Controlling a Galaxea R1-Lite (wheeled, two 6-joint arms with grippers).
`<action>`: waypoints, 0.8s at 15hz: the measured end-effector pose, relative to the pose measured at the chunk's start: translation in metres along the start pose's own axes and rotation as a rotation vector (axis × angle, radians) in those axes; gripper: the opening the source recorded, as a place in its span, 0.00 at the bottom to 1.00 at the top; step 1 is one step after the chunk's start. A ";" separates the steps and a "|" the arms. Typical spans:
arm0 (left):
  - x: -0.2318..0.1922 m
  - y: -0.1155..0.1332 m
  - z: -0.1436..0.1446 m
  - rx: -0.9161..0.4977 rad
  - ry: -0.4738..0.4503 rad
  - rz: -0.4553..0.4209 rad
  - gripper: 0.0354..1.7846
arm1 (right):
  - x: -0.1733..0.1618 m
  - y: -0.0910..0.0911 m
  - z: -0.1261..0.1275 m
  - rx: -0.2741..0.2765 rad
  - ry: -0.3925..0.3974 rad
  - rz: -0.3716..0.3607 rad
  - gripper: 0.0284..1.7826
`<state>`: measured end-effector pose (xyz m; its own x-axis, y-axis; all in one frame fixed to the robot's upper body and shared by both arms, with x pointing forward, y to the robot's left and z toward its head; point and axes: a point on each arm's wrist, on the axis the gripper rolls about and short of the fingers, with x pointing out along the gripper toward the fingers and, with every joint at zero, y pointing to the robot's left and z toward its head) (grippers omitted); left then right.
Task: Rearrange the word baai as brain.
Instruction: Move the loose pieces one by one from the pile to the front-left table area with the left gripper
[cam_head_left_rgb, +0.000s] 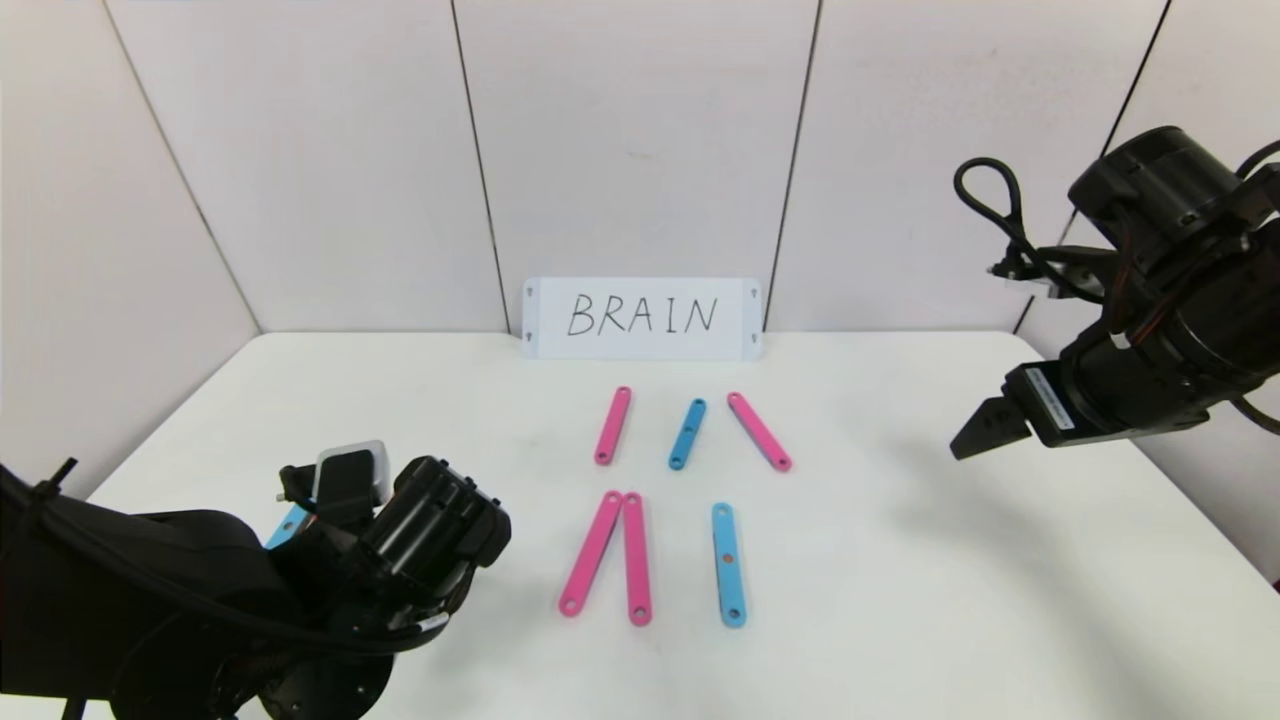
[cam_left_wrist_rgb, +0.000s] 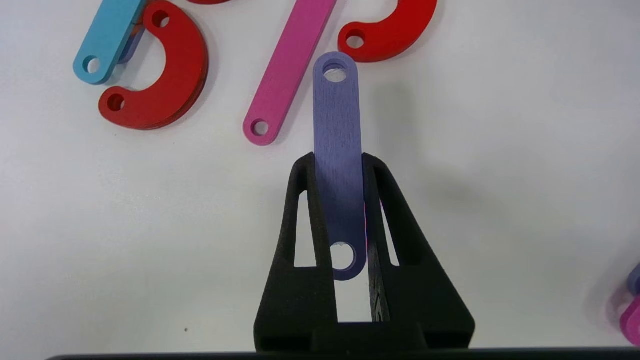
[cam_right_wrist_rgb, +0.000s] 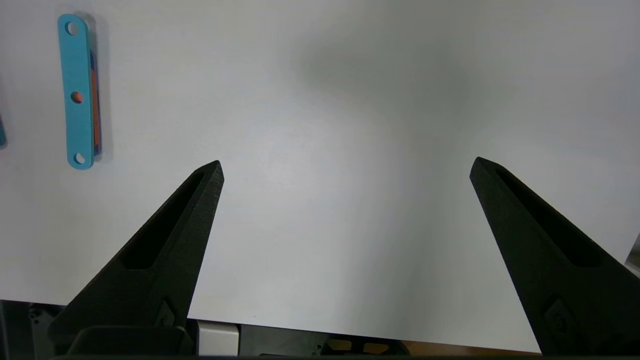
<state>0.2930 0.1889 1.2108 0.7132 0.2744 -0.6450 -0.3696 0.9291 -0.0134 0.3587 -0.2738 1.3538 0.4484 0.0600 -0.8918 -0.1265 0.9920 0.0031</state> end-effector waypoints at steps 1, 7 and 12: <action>-0.001 0.003 -0.003 -0.005 0.005 0.005 0.11 | 0.000 0.000 0.000 0.000 -0.001 0.000 0.97; 0.004 0.001 -0.009 -0.027 0.016 0.018 0.11 | 0.000 0.000 0.000 -0.001 -0.002 0.001 0.97; 0.017 -0.008 -0.016 -0.048 0.044 0.041 0.11 | -0.001 0.000 0.000 -0.001 -0.003 0.001 0.97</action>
<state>0.2986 0.1819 1.1878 0.6705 0.3004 -0.6784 -0.4274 0.9038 -0.0222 0.3583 -0.2736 1.3542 0.4508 0.0610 -0.8906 -0.1275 0.9918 0.0034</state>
